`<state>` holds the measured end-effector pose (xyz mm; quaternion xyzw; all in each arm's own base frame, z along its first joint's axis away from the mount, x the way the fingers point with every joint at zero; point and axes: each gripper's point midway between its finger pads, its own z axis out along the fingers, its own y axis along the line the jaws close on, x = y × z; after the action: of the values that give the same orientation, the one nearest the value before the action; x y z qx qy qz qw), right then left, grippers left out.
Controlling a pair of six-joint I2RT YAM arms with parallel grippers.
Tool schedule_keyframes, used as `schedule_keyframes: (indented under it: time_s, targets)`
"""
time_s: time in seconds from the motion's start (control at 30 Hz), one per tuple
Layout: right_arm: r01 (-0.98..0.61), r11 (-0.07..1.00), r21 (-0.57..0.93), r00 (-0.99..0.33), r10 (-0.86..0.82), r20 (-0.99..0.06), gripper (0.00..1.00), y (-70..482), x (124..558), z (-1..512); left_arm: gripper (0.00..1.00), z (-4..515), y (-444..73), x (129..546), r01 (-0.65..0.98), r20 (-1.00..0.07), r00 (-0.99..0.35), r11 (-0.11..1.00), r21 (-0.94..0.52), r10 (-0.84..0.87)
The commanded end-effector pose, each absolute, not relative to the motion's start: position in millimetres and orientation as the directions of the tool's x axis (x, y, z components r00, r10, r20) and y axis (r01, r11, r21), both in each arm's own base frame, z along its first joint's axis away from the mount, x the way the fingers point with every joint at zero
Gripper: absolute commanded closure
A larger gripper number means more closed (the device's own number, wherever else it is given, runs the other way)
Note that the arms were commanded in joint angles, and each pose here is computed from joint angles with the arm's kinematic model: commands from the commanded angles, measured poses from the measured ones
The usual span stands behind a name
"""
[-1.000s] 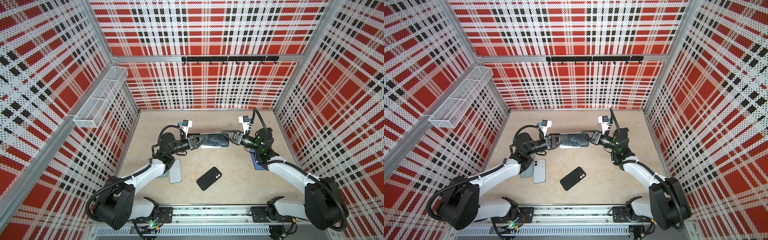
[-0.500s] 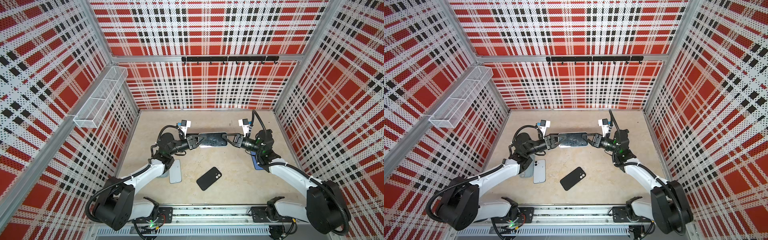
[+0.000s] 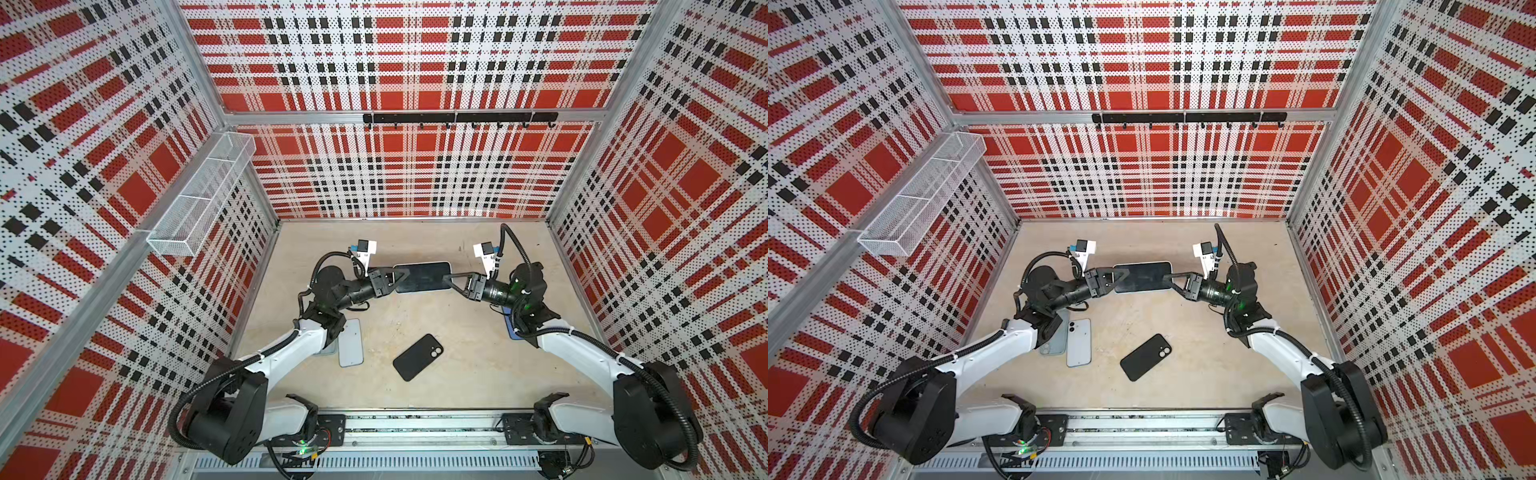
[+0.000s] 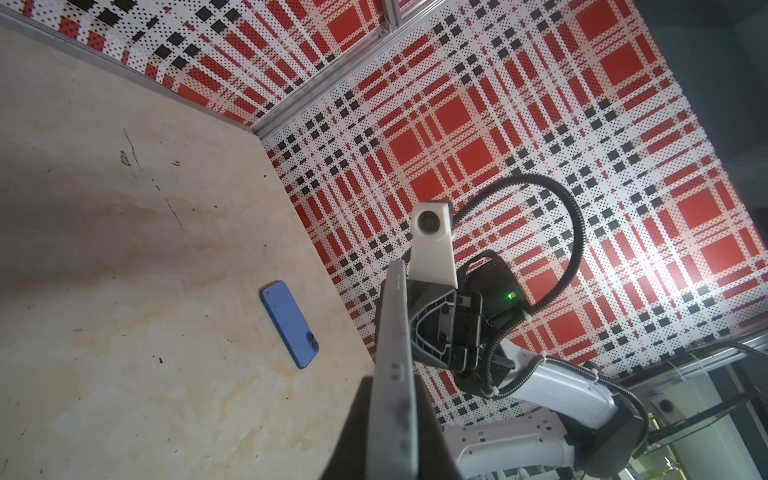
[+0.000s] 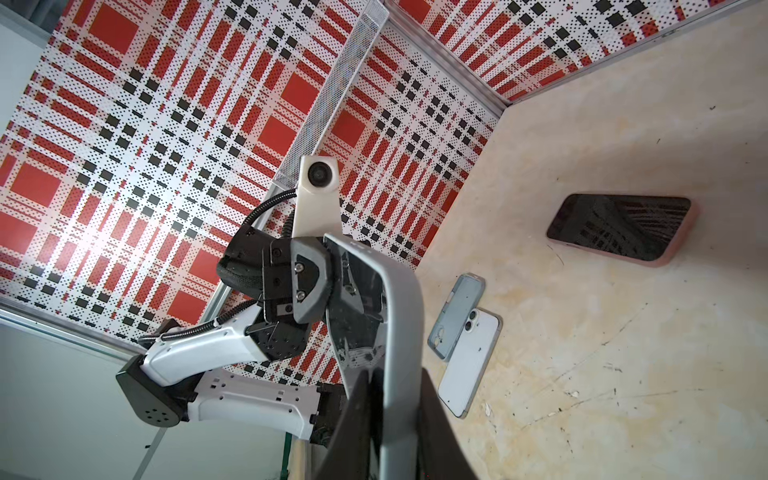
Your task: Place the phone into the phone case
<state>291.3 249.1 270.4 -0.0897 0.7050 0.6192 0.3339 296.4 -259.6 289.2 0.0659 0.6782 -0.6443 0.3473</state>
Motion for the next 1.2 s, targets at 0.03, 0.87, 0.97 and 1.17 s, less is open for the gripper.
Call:
schedule_keyframes:
  time_s: [0.03, 0.87, 0.97, 1.17]
  targets:
    - [-0.531, 0.221, 0.818, -0.76, 0.303, -0.575, 0.97, 252, 299, 277, 0.82, 309, -253, 293, 0.618, -0.625, -0.675, 0.163, -0.769, -0.392]
    - [-0.256, 0.343, 0.904, -0.809, 0.437, -0.394, 1.0, 339, 357, 178, 0.21, 238, -81, 304, 0.029, -0.726, -0.463, 0.81, -0.585, -0.508]
    - [-0.22, 0.349, 0.911, -0.821, 0.439, -0.366, 1.0, 359, 367, 158, 0.21, 234, -81, 300, 0.029, -0.721, -0.471, 0.808, -0.588, -0.508]
    - [-0.15, 0.336, 0.93, -0.852, 0.433, -0.294, 1.0, 388, 383, 125, 0.2, 228, -81, 295, 0.026, -0.715, -0.48, 0.806, -0.591, -0.509]
